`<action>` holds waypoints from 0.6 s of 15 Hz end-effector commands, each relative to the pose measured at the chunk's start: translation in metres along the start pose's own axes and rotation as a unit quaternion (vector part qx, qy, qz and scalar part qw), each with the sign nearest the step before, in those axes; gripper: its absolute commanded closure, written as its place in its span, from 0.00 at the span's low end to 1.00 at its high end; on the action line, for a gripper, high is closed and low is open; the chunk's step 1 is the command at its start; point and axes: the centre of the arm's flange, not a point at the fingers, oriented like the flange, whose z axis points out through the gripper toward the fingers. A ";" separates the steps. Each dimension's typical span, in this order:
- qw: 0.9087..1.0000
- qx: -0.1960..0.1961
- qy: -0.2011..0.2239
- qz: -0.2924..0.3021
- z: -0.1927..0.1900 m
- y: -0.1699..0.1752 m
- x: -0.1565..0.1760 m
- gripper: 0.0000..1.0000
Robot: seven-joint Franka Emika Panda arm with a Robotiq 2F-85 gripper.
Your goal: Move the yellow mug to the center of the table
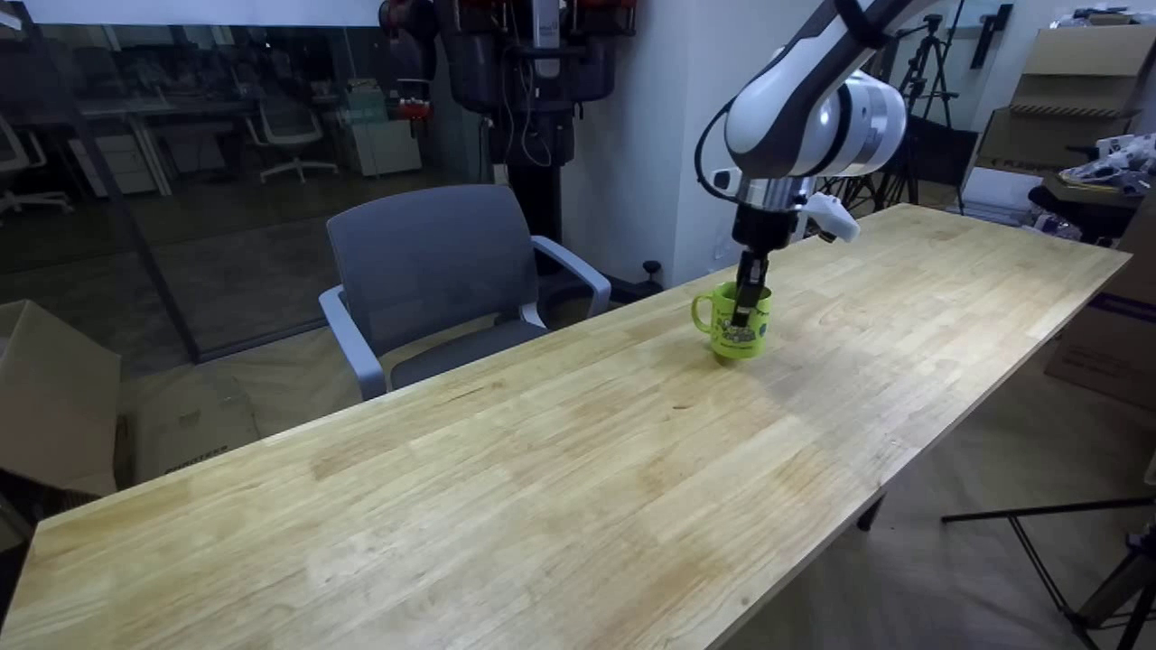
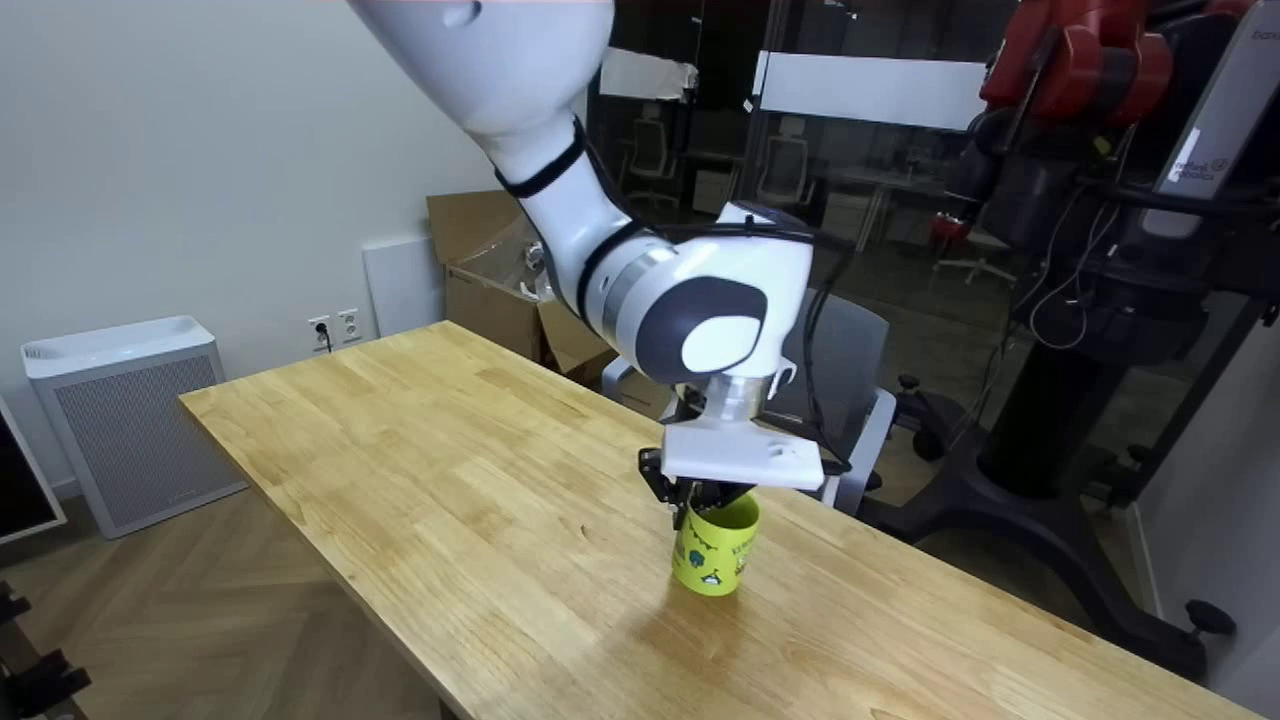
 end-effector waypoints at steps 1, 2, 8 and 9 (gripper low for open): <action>1.000 -0.021 -0.007 0.004 -0.023 -0.039 0.034 0.97; 1.000 -0.022 -0.006 0.006 -0.023 -0.047 0.043 0.97; 1.000 -0.005 0.002 0.026 -0.011 -0.077 0.065 0.97; 1.000 -0.003 0.002 0.028 -0.009 -0.080 0.065 0.97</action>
